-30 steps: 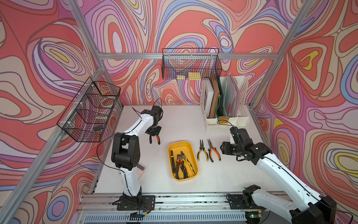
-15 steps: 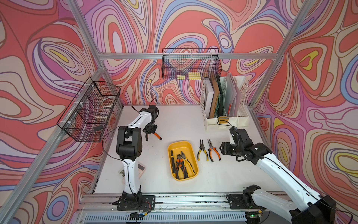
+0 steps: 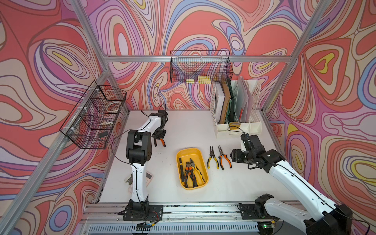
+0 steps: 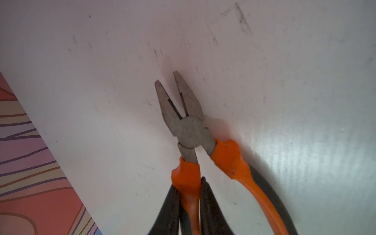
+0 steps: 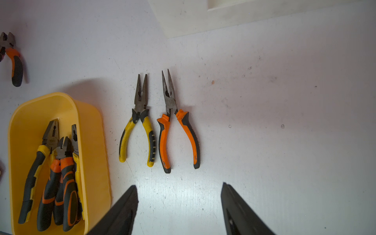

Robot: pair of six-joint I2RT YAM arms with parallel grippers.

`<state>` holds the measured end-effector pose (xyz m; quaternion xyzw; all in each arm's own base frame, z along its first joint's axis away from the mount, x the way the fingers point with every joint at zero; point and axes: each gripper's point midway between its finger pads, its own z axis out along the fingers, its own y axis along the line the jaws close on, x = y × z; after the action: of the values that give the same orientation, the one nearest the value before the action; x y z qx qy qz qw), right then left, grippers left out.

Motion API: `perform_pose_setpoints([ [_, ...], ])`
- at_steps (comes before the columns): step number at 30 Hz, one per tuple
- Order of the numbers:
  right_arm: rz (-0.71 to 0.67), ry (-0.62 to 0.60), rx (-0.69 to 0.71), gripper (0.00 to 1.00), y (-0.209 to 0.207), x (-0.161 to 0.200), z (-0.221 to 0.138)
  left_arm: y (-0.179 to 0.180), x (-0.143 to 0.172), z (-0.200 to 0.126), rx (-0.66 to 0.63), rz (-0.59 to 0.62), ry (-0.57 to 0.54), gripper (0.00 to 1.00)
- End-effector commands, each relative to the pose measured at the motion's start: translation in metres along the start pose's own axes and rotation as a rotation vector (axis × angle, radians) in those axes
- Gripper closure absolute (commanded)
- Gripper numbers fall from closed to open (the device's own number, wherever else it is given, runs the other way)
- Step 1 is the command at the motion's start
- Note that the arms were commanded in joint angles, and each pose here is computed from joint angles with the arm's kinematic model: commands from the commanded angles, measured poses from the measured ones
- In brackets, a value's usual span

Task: Take the pliers out of the storage box
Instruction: Place the pliers at the center of the board.

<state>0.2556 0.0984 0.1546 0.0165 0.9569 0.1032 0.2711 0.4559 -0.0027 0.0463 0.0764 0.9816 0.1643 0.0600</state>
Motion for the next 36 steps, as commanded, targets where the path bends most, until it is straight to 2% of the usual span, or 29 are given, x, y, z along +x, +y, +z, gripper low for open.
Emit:
perform_pose_setpoints([
  [1, -0.002, -0.007, 0.004, 0.31, -0.002, -0.001, 0.001, 0.008, 0.001, 0.000, -0.018, -0.047, 0.021, 0.74],
  [3, 0.000, -0.008, 0.005, 0.31, -0.002, -0.001, 0.001, 0.016, -0.003, -0.004, -0.046, -0.077, 0.008, 0.62],
  [9, 0.000, 0.000, 0.010, 0.31, -0.002, 0.000, 0.002, 0.029, -0.021, -0.040, -0.037, -0.157, -0.130, 0.53],
  [11, 0.002, -0.002, 0.011, 0.31, -0.003, -0.001, 0.002, 0.033, -0.027, -0.060, -0.021, -0.199, -0.194, 0.43],
  [15, 0.001, -0.014, 0.009, 0.29, -0.003, -0.002, -0.001, 0.028, -0.032, -0.114, 0.108, -0.245, -0.346, 0.40],
  [20, -0.004, -0.021, -0.006, 0.26, 0.000, -0.002, -0.003, 0.017, -0.009, -0.170, 0.187, -0.253, -0.534, 0.40],
  [21, -0.009, -0.020, -0.012, 0.25, 0.001, -0.003, -0.004, 0.013, -0.002, -0.183, 0.222, -0.244, -0.595, 0.35],
  [22, -0.011, -0.020, -0.020, 0.24, 0.002, -0.003, -0.005, 0.009, 0.007, -0.192, 0.255, -0.243, -0.645, 0.24],
  [23, -0.013, -0.017, -0.024, 0.23, 0.004, -0.004, -0.006, 0.009, 0.015, -0.199, 0.273, -0.259, -0.682, 0.09],
  [24, -0.018, -0.014, -0.029, 0.23, 0.005, -0.005, -0.008, 0.010, 0.025, -0.207, 0.292, -0.281, -0.721, 0.00],
  [25, -0.023, -0.005, -0.031, 0.22, 0.006, -0.006, -0.011, 0.010, 0.035, -0.215, 0.310, -0.299, -0.752, 0.00],
  [27, -0.043, 0.010, -0.010, 0.22, 0.005, -0.008, -0.017, 0.008, 0.054, -0.226, 0.358, -0.333, -0.774, 0.00],
  [29, -0.042, 0.027, 0.026, 0.22, 0.001, -0.013, -0.025, 0.002, 0.073, -0.228, 0.409, -0.356, -0.740, 0.00],
  [33, -0.052, 0.058, -0.030, 0.24, 0.017, -0.022, -0.034, -0.028, 0.109, -0.218, 0.562, -0.358, -0.601, 0.00],
  [36, -0.039, 0.133, -0.133, 0.30, 0.038, -0.016, -0.033, -0.055, 0.132, -0.212, 0.665, -0.331, -0.555, 0.00],
])
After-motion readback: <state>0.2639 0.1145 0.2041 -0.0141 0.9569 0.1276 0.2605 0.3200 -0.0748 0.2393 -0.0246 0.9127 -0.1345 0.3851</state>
